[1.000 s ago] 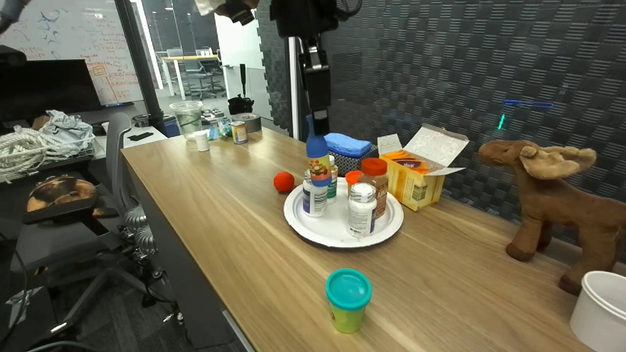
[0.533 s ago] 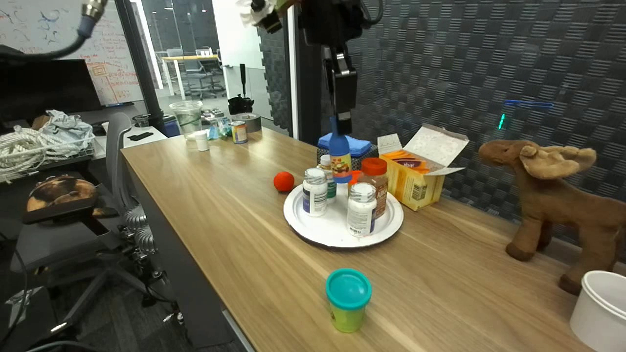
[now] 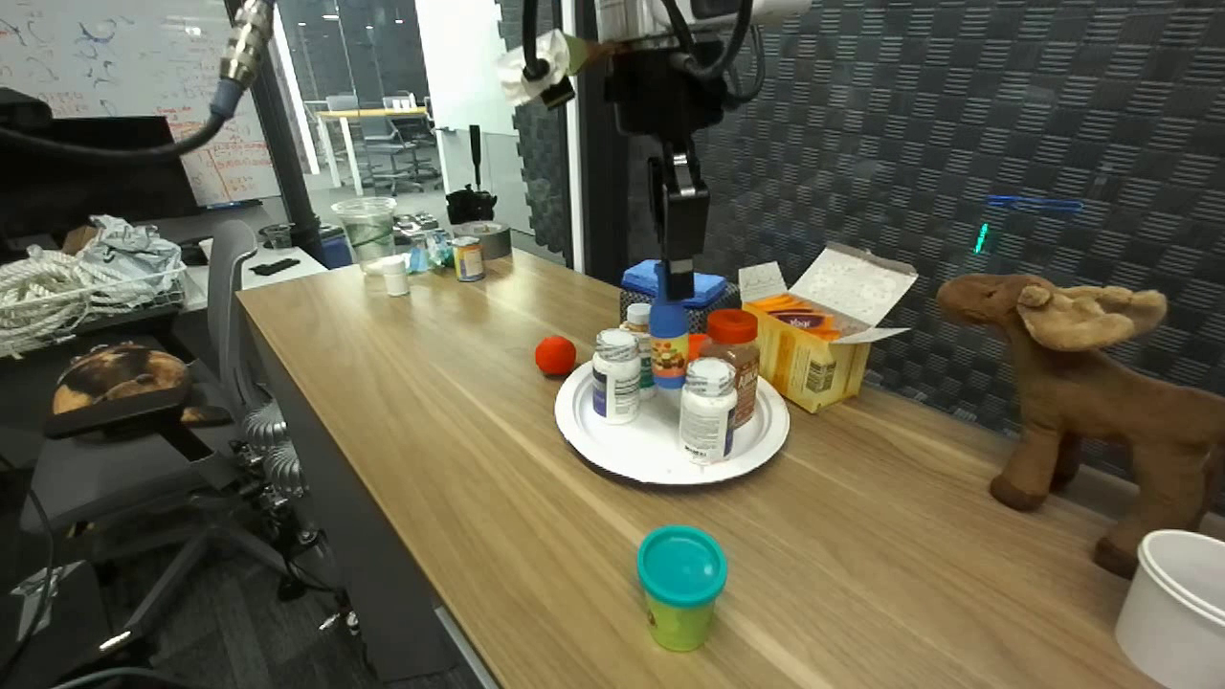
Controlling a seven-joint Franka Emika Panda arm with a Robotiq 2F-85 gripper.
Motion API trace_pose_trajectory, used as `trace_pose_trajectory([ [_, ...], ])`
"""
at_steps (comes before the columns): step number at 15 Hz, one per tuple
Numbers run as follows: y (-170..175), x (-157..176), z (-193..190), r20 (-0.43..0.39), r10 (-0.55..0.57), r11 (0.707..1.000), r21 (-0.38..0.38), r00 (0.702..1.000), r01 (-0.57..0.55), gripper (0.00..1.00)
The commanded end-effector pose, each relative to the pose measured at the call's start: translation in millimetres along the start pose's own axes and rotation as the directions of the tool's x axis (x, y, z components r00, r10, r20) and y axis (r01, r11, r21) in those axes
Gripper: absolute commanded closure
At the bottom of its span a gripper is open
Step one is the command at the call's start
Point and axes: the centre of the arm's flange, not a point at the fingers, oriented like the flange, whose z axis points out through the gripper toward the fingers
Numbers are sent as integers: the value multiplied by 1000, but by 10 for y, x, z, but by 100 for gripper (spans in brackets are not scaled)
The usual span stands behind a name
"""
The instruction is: Put the bottles and orange plushie that are around the white plate on the white plate
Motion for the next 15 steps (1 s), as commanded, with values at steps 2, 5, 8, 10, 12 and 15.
trace_pose_trajectory([
  [2, -72, 55, 132, 8, 19, 999, 26, 1000, -19, 95],
  [5, -120, 51, 185, 2, 23, 999, 30, 1000, -23, 95],
  [8, -162, 40, 227, 7, 23, 999, 43, 1000, -23, 95],
  [10, -182, 36, 281, 5, 23, 999, 46, 1000, -23, 95],
  [12, -194, 49, 328, 4, 24, 999, 44, 1000, -24, 95],
  [15, -205, 62, 375, 0, 22, 999, 43, 1000, -21, 95],
])
